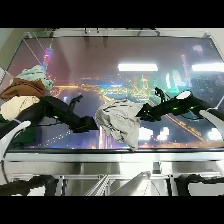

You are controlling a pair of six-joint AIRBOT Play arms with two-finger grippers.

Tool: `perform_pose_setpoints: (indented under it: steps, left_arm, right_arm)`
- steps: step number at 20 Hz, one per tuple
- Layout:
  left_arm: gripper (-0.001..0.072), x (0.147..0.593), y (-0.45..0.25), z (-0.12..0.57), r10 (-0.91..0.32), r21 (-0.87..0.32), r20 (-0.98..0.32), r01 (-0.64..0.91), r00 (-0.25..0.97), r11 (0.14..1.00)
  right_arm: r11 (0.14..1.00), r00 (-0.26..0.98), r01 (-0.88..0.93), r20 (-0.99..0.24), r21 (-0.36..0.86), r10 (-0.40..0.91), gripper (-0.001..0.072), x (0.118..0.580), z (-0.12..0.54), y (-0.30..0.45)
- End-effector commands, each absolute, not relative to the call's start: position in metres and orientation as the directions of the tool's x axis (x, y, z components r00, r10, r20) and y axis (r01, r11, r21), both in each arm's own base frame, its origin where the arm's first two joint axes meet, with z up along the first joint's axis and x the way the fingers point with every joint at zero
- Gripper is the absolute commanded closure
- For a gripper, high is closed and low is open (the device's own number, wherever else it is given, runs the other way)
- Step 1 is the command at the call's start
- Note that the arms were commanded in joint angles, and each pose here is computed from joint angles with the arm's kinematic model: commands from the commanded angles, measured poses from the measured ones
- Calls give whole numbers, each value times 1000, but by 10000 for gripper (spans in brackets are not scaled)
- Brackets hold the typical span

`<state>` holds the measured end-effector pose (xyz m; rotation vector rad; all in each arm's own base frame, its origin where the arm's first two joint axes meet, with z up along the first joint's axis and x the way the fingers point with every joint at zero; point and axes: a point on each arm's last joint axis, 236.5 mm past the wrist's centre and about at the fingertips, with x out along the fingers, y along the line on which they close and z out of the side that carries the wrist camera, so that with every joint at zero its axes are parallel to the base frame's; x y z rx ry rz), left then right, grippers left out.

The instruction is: Fold the shirts.

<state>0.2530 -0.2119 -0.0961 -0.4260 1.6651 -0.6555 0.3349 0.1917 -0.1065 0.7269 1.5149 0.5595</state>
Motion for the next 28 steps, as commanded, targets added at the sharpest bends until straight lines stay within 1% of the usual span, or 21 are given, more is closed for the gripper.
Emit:
perform_pose_setpoints:
  steps: [1,3,4,5,6,7,10,13,14,15,16,17,18,19,21,22,23,24,25,26,28]
  left_arm:
    - [12,265,-239,-116,-591,-618,-782,125,-199,776]
    - [13,278,-265,-113,-605,-634,-771,164,-196,755]
    - [114,284,-276,-113,-609,-639,-769,184,-194,747]
    - [382,289,-285,-111,-611,-641,-767,204,-194,740]
    - [663,293,-293,-108,-615,-646,-764,222,-197,731]
    - [693,296,-299,-100,-621,-654,-756,238,-206,718]
    - [694,304,-300,-57,-653,-684,-728,289,-210,670]
    - [693,305,-279,25,-700,-709,-690,369,-185,601]
    - [694,300,-269,57,-712,-708,-680,408,-175,577]
    - [694,291,-259,93,-724,-698,-672,459,-155,550]
    - [693,283,-251,128,-736,-677,-666,514,-121,527]
    - [693,272,-242,166,-748,-634,-661,581,-64,510]
    - [692,264,-235,200,-762,-582,-648,640,9,502]
    - [691,255,-228,237,-776,-514,-623,695,101,503]
    - [690,240,-211,298,-789,-386,-549,753,277,533]
    - [690,238,-202,318,-780,-334,-514,755,355,564]
    - [689,237,-192,332,-769,-300,-483,746,418,595]
    - [689,239,-183,334,-754,-289,-474,728,455,621]
    - [689,245,-174,325,-736,-305,-486,698,471,648]
    - [689,253,-168,308,-726,-343,-510,665,462,663]
    - [689,269,-163,246,-723,-466,-587,579,364,669]
  right_arm:
    - [621,58,95,-627,778,777,350,350,-101,208]
    - [582,103,89,-589,808,801,351,363,-90,214]
    - [568,119,84,-574,819,810,358,367,-86,216]
    - [559,127,76,-564,826,816,500,370,-83,217]
    - [550,133,65,-553,833,823,671,371,-80,219]
    - [529,129,36,-528,848,839,697,371,-74,223]
    - [396,109,-76,-387,915,916,697,365,-28,233]
    - [239,141,-262,-208,935,968,698,362,58,219]
    - [161,154,-389,-109,907,982,697,356,105,211]
    - [69,143,-531,8,844,990,697,340,160,203]
    - [-10,114,-656,112,755,987,697,317,211,196]
    - [-47,91,-761,178,647,980,696,289,257,191]
    - [-19,103,-828,184,561,978,696,267,286,190]
    - [55,151,-881,170,470,974,696,248,310,190]
    - [272,321,-913,123,305,939,696,229,338,190]
    - [417,447,-875,83,245,891,696,234,340,184]
    - [558,581,-798,40,228,813,696,245,337,170]
    - [641,663,-729,10,241,749,696,255,331,158]
    - [676,700,-681,-23,282,714,697,264,320,150]
    - [672,699,-655,-60,345,712,696,273,303,149]
    - [633,660,-600,-145,489,737,696,297,252,155]
